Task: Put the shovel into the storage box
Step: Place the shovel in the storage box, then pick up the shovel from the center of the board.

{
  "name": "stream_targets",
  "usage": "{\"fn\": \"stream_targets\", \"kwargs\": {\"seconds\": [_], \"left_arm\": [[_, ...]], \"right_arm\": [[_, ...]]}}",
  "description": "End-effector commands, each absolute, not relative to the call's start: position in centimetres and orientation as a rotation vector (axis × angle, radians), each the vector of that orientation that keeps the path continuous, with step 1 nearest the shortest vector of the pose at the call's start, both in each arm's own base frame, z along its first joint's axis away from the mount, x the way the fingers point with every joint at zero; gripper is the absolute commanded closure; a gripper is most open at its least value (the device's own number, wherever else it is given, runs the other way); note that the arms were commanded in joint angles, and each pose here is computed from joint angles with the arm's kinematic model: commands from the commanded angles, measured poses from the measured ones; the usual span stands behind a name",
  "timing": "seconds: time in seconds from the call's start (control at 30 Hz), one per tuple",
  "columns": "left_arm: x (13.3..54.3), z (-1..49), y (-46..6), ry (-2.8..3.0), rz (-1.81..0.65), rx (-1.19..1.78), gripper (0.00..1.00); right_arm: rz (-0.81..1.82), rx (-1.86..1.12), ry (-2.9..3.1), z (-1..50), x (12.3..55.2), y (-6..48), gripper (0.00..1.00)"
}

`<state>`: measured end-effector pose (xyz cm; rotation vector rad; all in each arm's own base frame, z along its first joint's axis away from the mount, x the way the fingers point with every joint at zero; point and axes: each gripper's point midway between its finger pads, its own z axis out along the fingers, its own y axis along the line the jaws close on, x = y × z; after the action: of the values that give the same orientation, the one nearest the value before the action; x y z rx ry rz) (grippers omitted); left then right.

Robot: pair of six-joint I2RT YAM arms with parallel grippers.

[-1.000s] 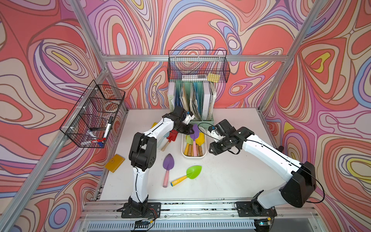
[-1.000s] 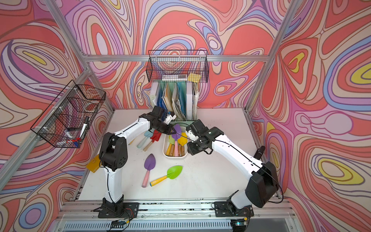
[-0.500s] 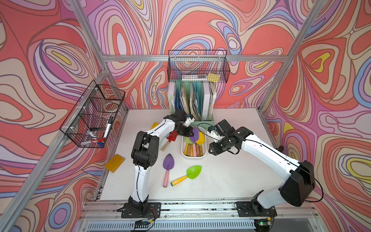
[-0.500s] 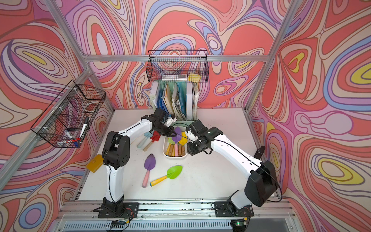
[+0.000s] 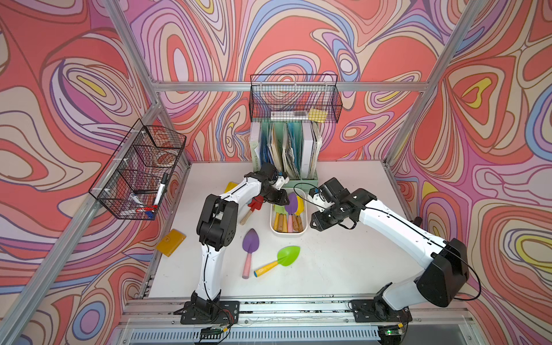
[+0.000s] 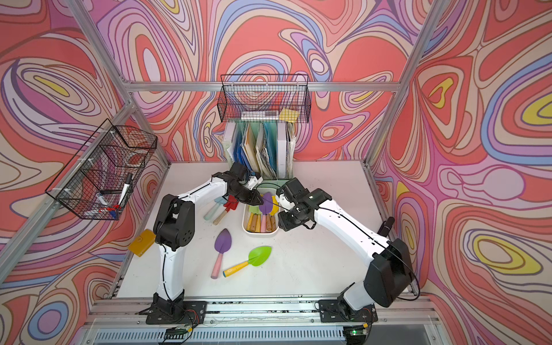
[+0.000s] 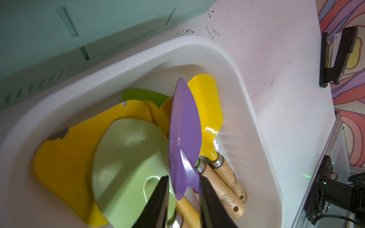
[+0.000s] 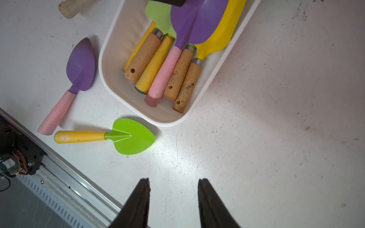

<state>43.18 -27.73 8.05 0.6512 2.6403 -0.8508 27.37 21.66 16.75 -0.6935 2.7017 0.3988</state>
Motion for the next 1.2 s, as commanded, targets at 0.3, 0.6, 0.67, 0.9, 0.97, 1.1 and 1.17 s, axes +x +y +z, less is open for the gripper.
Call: {"fn": "stream_targets", "kwargs": {"seconds": [0.3, 0.6, 0.67, 0.9, 0.97, 1.1, 1.17], "left_arm": [[42.6, 8.5, -27.7, 2.675, -0.783, 0.686, 0.62], [43.1, 13.6, -27.7, 2.577, -0.709, 0.679, 0.53], [43.2, 15.2, -27.4, 2.543, -0.688, 0.658, 0.51], [42.1, 20.6, -26.1, 2.439, -0.661, 0.574, 0.4], [41.0, 21.5, -25.5, 2.436, -0.663, 0.562, 0.38], [37.7, 22.5, -23.9, 2.467, -0.665, 0.509, 0.33], [35.3, 22.7, -23.2, 2.49, -0.673, 0.481, 0.32]], "right_arm": [[0.41, -0.704, 2.71, 16.1, 27.3, 21.8, 0.58], [0.398, -0.663, 2.706, 15.9, 27.5, 21.6, 0.58], [0.389, -0.639, 2.721, 15.7, 27.4, 21.4, 0.59], [0.395, -0.579, 2.779, 14.7, 26.2, 20.8, 0.6], [0.419, -0.57, 2.788, 14.6, 25.7, 20.8, 0.61], [0.479, -0.566, 2.782, 14.8, 25.0, 21.1, 0.63], [0.478, -0.548, 2.77, 14.8, 25.1, 21.0, 0.63]]}}
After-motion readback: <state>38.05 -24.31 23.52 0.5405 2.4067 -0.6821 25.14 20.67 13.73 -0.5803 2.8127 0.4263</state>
